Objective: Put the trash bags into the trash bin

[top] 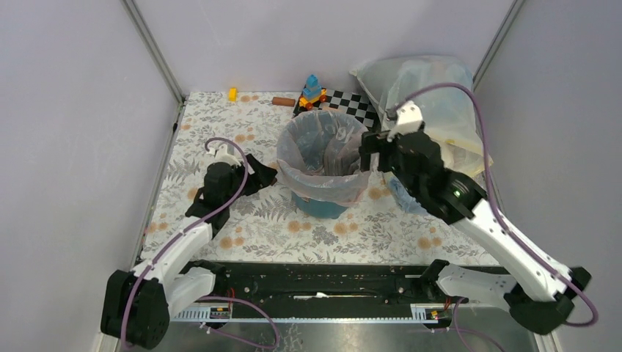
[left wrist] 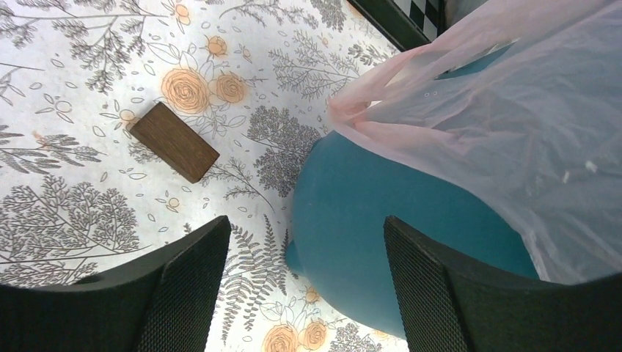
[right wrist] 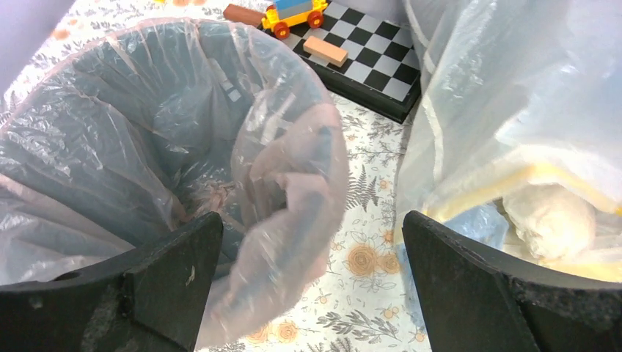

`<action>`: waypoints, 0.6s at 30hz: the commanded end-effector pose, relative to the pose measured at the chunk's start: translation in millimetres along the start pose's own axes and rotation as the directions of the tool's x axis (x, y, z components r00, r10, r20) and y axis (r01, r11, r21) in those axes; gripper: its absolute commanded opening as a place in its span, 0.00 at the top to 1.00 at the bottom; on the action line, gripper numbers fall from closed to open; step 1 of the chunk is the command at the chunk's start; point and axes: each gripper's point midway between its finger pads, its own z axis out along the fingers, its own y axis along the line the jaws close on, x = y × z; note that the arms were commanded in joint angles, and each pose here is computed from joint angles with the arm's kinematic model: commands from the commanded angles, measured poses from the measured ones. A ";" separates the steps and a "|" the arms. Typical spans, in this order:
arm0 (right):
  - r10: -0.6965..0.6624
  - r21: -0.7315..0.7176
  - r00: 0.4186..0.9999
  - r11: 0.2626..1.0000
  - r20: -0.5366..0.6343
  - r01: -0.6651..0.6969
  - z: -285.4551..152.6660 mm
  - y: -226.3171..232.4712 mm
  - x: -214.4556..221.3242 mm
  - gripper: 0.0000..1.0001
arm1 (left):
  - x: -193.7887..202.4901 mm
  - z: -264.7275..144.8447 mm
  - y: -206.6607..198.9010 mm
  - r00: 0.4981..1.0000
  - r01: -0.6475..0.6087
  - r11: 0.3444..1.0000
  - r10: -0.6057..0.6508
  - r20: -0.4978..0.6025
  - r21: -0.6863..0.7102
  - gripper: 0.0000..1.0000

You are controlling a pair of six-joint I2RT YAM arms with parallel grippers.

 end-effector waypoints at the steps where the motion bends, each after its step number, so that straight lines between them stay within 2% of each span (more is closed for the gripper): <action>1: 0.026 0.044 0.988 0.999 0.155 -0.033 -14.4 -21.8 -5.5 0.00 | -15.5 -12.8 -3.6 0.994 -0.023 0.999 0.020 0.110 0.022 0.20; 6: 0.037 0.166 0.980 0.984 0.195 -0.070 -28.3 -58.8 27.2 0.00 | -16.8 -24.7 1.0 0.986 -0.029 0.999 0.025 0.167 0.025 0.14; 10: 0.088 0.271 0.967 0.950 0.240 -0.153 -35.8 -89.9 65.9 0.00 | -13.6 -28.2 1.4 0.986 -0.028 0.999 0.022 0.167 0.034 0.09; 12: 0.112 0.255 0.953 0.949 0.280 -0.186 -31.7 -93.1 88.5 0.00 | -11.7 -29.6 -0.2 0.987 -0.028 0.999 0.020 0.161 0.045 0.07; 15: 0.151 0.157 0.918 0.962 0.368 -0.221 -23.6 -85.5 111.4 0.00 | -8.1 -32.5 -2.9 0.989 -0.022 0.998 0.012 0.149 0.065 0.01; 18: 0.166 0.143 0.915 0.962 0.367 -0.232 -19.6 -86.3 132.5 0.00 | -4.8 -36.0 -2.9 0.990 -0.019 0.997 0.009 0.143 0.071 0.01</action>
